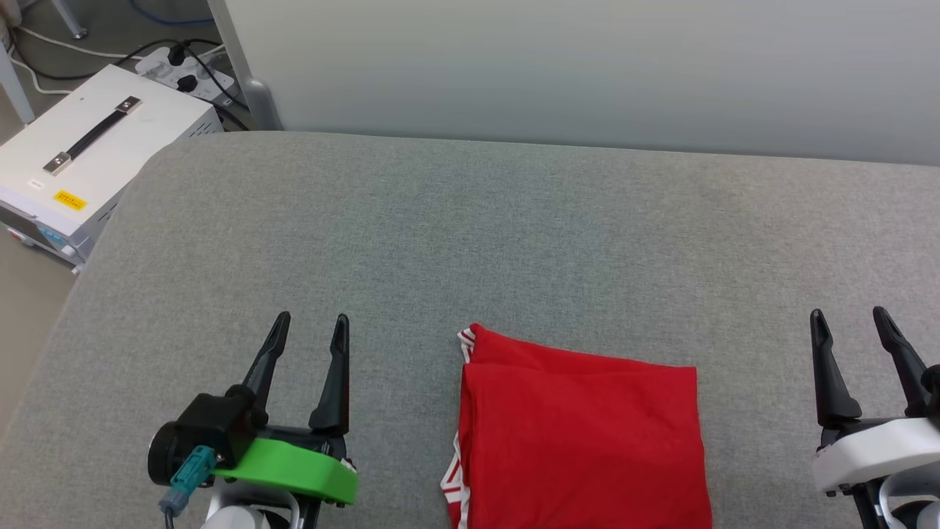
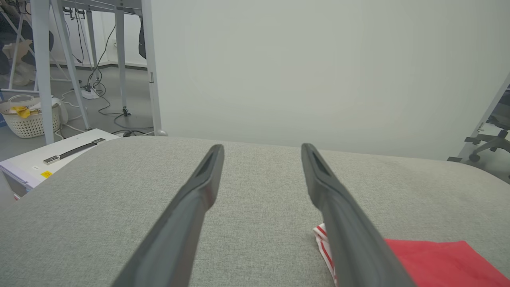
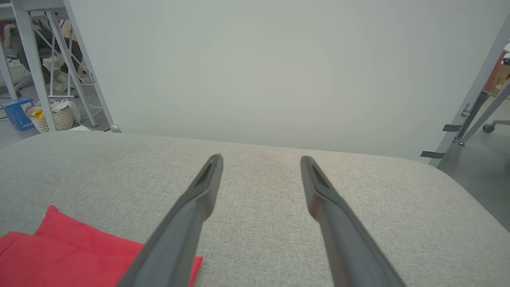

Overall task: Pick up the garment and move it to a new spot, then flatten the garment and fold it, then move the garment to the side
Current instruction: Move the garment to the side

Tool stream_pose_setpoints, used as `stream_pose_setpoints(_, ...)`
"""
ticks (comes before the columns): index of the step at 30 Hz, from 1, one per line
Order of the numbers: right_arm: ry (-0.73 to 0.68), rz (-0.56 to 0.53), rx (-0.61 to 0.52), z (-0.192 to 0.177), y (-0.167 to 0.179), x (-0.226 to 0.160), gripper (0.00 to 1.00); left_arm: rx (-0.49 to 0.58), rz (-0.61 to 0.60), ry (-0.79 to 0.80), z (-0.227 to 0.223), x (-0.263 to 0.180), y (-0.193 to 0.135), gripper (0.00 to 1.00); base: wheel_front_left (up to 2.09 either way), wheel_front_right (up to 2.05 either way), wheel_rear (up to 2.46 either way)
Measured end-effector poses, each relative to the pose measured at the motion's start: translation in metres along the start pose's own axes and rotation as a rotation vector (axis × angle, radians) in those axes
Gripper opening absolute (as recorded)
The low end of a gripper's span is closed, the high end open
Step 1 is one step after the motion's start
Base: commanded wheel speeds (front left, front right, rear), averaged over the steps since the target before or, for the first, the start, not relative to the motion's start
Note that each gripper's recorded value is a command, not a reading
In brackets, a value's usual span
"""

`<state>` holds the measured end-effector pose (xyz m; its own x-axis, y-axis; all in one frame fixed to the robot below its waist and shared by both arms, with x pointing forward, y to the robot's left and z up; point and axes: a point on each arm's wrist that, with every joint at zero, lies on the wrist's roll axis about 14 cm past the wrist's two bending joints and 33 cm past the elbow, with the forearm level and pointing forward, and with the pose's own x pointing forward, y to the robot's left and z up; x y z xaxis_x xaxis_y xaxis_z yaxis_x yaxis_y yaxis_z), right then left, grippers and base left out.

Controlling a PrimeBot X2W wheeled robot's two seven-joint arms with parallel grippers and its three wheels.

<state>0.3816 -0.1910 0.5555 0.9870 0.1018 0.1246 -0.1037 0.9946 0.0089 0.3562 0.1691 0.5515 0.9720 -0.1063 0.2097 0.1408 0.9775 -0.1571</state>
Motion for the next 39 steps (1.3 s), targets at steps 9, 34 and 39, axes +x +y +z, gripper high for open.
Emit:
stream_pose_setpoints(9, 0.285, 0.044, 0.059, -0.046, 0.013, -0.007, 1.0, 0.001, 0.009, 0.011, -0.003, 0.0, 0.003, 1.0, 0.0, 0.0, 0.0)
stream_pose_setpoints(34, 1.098, 0.248, 0.124, -0.17, 0.09, -0.054, 1.0, 0.009, 0.056, 0.11, -0.037, 0.007, 0.02, 1.0, 0.0, 0.0, 0.0)
stream_pose_setpoints(39, 1.132, 0.286, 0.102, -0.18, 0.097, -0.057, 0.0, 0.012, 0.064, 0.114, -0.038, 0.009, 0.023, 1.0, 0.0, 0.0, 0.0)
